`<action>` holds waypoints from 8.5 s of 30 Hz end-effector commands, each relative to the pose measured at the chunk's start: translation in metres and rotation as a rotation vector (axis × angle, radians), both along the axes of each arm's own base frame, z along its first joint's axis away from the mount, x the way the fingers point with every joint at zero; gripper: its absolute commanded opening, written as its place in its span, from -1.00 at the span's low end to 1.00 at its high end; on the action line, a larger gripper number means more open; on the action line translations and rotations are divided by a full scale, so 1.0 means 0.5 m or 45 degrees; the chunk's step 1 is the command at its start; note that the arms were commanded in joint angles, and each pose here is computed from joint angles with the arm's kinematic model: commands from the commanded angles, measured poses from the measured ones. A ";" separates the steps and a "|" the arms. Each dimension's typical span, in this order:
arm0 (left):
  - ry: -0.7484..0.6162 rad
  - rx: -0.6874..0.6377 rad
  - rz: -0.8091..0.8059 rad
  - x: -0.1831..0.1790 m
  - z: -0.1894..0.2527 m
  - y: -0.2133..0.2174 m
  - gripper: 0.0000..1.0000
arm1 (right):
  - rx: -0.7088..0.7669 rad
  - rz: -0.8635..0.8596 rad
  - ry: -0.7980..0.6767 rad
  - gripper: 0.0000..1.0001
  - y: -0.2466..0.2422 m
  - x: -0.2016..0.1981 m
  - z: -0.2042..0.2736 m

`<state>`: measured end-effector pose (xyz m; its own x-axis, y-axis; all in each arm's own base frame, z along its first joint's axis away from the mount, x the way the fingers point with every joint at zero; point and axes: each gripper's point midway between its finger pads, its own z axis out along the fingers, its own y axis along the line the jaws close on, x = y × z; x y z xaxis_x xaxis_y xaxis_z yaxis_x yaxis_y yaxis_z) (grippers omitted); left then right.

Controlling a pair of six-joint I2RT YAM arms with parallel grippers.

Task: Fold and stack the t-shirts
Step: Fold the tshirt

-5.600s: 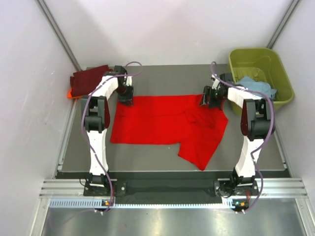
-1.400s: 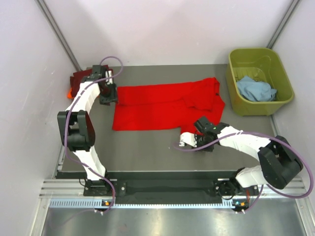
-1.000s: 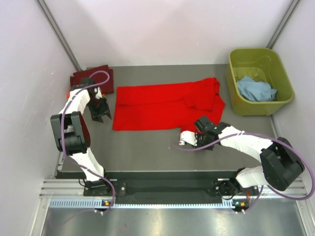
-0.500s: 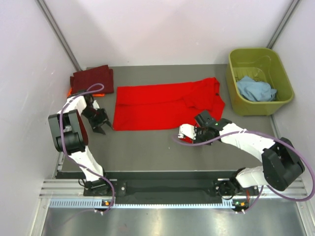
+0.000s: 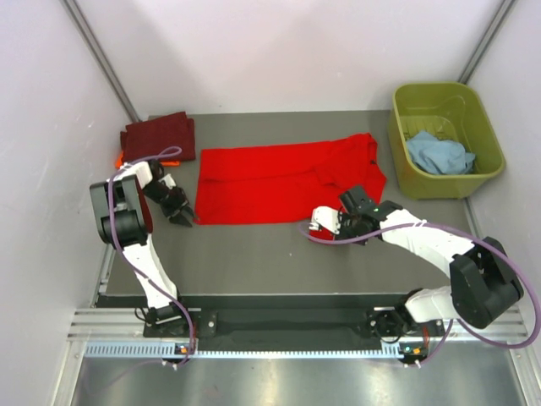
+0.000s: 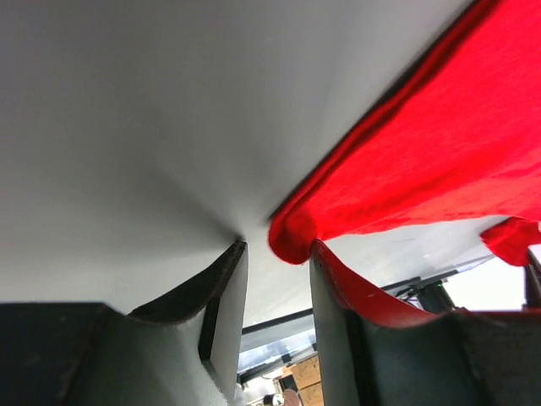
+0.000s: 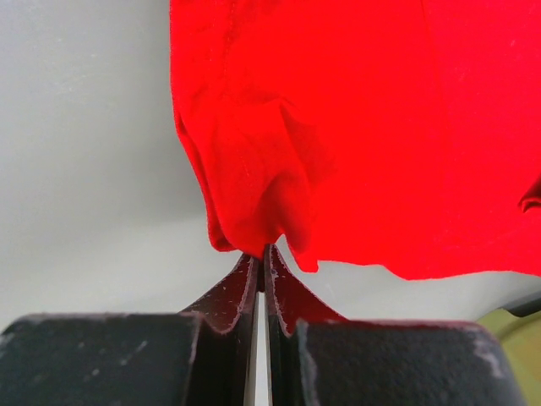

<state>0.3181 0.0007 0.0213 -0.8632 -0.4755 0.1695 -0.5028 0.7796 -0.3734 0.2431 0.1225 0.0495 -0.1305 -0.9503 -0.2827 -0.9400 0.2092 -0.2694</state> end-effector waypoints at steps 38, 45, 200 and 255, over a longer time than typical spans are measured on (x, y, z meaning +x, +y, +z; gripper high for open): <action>-0.509 -0.090 -0.172 0.181 0.180 -0.015 -1.00 | 0.246 -0.480 -0.566 -1.00 -0.056 0.381 0.270; -0.547 -0.067 -0.254 0.235 0.162 -0.038 -1.00 | 0.268 -0.549 -0.654 -1.00 -0.063 0.478 0.301; -0.664 0.439 -0.477 0.379 0.107 -0.034 0.27 | 1.013 -1.629 0.286 0.49 -0.087 0.515 0.020; -0.341 0.286 -0.661 0.046 0.054 -0.180 -1.00 | 1.013 -1.549 -0.046 -0.83 -0.057 0.760 0.034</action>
